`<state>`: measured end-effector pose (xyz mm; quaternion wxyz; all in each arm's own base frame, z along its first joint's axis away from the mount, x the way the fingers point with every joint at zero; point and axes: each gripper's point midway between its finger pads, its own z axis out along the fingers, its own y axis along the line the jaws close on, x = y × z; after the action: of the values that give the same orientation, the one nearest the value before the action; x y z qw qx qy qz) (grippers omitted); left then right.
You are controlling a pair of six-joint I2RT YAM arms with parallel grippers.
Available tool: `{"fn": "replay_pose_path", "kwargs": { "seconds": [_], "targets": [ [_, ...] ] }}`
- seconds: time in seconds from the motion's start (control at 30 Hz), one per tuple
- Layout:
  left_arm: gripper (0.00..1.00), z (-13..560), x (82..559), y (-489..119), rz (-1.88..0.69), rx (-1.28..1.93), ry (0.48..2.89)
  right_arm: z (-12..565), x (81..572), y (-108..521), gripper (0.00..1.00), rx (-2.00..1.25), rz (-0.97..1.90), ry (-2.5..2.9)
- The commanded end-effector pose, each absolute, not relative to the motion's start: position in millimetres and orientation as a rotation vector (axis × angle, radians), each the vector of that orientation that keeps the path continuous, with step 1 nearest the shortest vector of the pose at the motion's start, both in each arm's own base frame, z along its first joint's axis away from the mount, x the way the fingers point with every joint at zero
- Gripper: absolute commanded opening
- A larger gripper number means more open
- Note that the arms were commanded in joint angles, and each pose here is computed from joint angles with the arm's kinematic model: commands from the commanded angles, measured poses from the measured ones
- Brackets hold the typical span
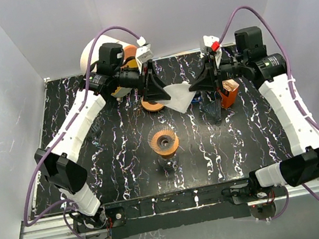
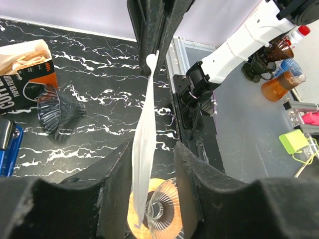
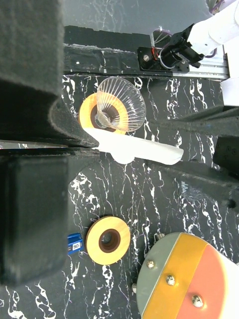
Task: Place the coffee filter in the dripper
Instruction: Pick up the coffee filter from the center of the board.
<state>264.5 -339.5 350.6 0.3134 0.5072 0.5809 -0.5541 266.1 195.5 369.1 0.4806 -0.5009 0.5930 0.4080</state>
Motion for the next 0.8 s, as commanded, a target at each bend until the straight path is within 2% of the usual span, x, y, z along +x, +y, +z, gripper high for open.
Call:
{"fn": "replay_pose_path", "kwargs": {
  "seconds": [0.0,0.1,0.13,0.27,0.33,0.37,0.4,0.47,0.63,0.77],
  "targets": [
    [0.28,364.6,248.7,-336.5,-1.496,1.378,1.446,381.7,259.9,196.7,0.01,-1.227,0.970,1.387],
    [0.00,364.1,247.2,-334.6,-1.477,1.385,1.440,382.0,261.6,195.0,0.05,-1.208,0.954,1.404],
    [0.00,363.1,248.2,-333.4,-1.451,1.391,1.438,382.5,262.6,193.8,0.09,-1.198,0.945,1.411],
    [0.00,370.4,252.4,-326.2,-1.285,1.445,1.391,387.7,266.9,181.4,0.36,-1.131,0.902,1.439],
    [0.00,372.2,255.8,-321.1,-1.162,1.486,1.378,391.8,267.7,174.7,0.57,-1.102,0.874,1.443],
    [0.00,372.8,258.4,-319.2,-1.098,1.509,1.367,393.7,268.3,171.9,0.66,-1.090,0.863,1.445],
    [0.00,372.6,260.0,-317.3,-1.033,1.539,1.351,396.2,268.2,169.6,0.70,-1.080,0.853,1.444],
    [0.00,370.1,261.4,-315.9,-0.917,1.608,1.316,402.0,268.6,166.7,0.73,-1.067,0.840,1.441],
    [0.00,348.2,257.3,-316.6,-0.658,1.828,1.217,411.3,270.7,167.1,0.73,-1.051,0.871,1.435],
    [0.00,341.7,252.0,-321.0,-0.575,1.915,1.148,407.5,268.6,173.9,0.70,-1.022,1.000,1.449]
  ]
}}
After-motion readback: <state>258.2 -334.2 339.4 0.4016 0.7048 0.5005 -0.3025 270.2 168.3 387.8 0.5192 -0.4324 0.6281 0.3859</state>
